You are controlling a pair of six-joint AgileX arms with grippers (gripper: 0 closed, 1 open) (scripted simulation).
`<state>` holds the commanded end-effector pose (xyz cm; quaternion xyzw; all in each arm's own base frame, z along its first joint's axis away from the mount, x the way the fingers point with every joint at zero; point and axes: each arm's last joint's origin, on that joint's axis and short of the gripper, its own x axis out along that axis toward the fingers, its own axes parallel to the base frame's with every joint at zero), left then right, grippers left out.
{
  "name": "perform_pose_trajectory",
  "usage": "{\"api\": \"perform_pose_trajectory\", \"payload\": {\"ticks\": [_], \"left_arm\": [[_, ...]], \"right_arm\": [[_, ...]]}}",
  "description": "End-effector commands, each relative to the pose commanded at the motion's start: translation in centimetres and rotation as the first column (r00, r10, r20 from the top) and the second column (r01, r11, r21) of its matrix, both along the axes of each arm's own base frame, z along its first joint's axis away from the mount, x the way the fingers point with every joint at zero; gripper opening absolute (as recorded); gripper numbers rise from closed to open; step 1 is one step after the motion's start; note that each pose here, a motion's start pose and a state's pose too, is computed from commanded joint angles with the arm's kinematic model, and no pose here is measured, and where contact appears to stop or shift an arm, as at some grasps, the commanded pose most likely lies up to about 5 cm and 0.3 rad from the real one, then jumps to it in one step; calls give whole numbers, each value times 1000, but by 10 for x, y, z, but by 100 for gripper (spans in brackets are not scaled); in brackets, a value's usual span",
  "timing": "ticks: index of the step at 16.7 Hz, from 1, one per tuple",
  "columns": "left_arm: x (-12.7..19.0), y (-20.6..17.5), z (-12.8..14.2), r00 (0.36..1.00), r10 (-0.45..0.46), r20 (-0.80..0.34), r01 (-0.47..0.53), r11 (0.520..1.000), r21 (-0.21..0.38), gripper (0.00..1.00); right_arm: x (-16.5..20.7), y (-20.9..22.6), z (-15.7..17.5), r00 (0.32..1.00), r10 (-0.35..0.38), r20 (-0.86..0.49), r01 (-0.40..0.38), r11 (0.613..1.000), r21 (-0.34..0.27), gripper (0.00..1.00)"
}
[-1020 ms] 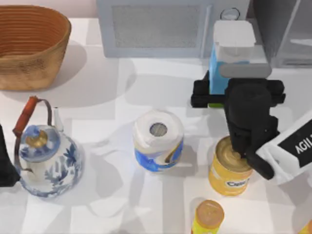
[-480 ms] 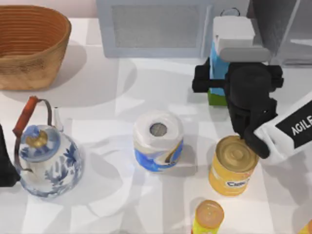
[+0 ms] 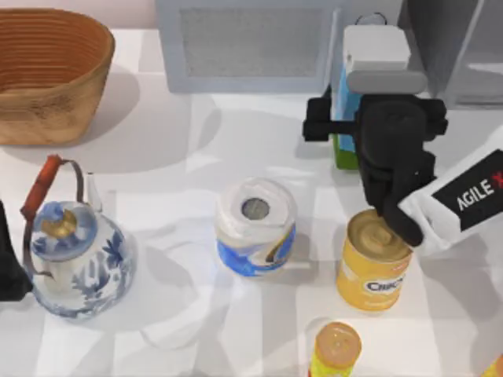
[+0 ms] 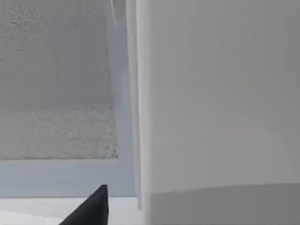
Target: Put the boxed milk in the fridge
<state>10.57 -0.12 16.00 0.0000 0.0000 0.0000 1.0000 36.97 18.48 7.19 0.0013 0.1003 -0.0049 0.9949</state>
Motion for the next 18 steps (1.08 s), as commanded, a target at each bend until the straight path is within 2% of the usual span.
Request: {"api": "perform_pose_trajectory", "payload": {"ticks": [13, 18], "left_arm": [[0, 0, 0, 1000, 0, 0, 0, 1000, 0, 100], [0, 0, 0, 1000, 0, 0, 0, 1000, 0, 100]], "right_arm": [[0, 0, 0, 1000, 0, 0, 0, 1000, 0, 2], [0, 0, 0, 1000, 0, 0, 0, 1000, 0, 0]]}}
